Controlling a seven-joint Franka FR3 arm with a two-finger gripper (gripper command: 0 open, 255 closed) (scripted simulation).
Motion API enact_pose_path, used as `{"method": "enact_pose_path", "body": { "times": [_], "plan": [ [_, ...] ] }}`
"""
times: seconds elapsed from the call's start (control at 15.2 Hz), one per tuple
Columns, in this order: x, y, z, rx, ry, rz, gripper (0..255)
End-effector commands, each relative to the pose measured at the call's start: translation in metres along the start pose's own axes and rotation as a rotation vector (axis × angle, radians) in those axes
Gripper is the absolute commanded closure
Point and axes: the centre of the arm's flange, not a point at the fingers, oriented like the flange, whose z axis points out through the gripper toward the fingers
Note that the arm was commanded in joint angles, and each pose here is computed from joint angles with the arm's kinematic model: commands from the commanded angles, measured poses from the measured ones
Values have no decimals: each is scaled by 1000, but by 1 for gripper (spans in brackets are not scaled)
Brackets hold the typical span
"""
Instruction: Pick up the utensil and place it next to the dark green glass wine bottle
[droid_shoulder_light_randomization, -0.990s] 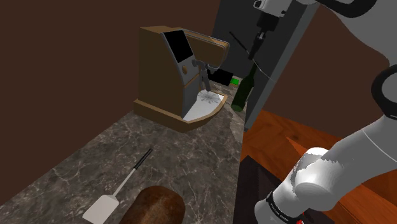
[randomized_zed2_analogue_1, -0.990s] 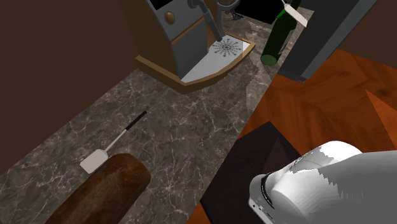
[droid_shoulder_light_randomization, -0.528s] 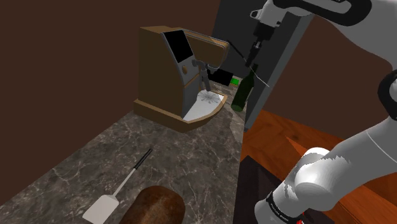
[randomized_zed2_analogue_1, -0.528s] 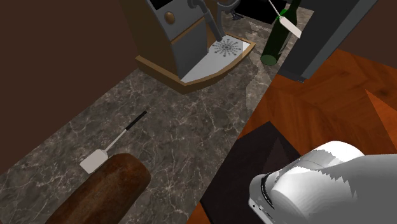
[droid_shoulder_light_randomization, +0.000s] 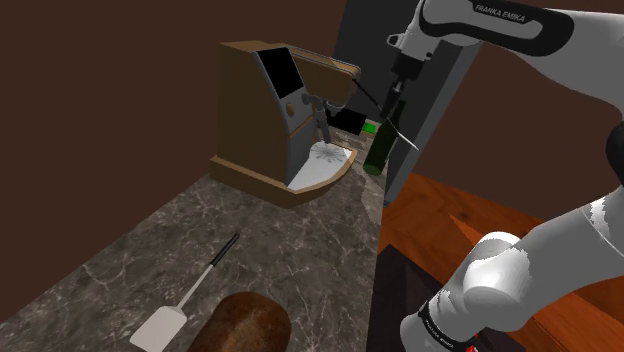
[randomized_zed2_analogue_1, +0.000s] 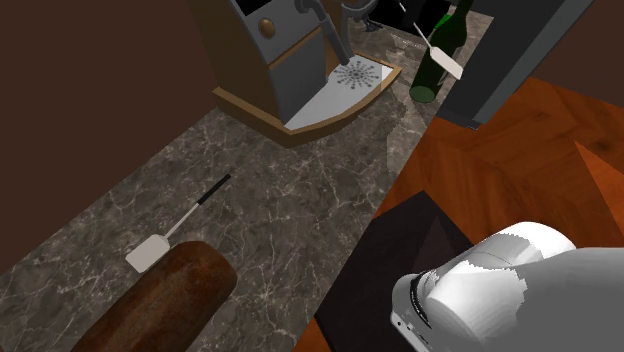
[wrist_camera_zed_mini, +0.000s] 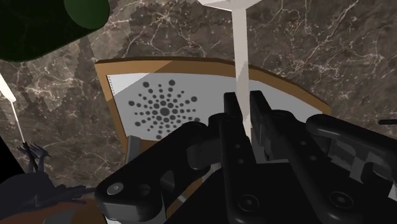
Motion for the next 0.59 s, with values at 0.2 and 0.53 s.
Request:
{"method": "enact_pose_path", "body": {
  "times": [0.2, 0.53],
  "plan": [
    [-2, 0, 27, 0, 0, 0, 255],
    [-3, 0, 53, 0, 0, 0, 255]
  ]
}}
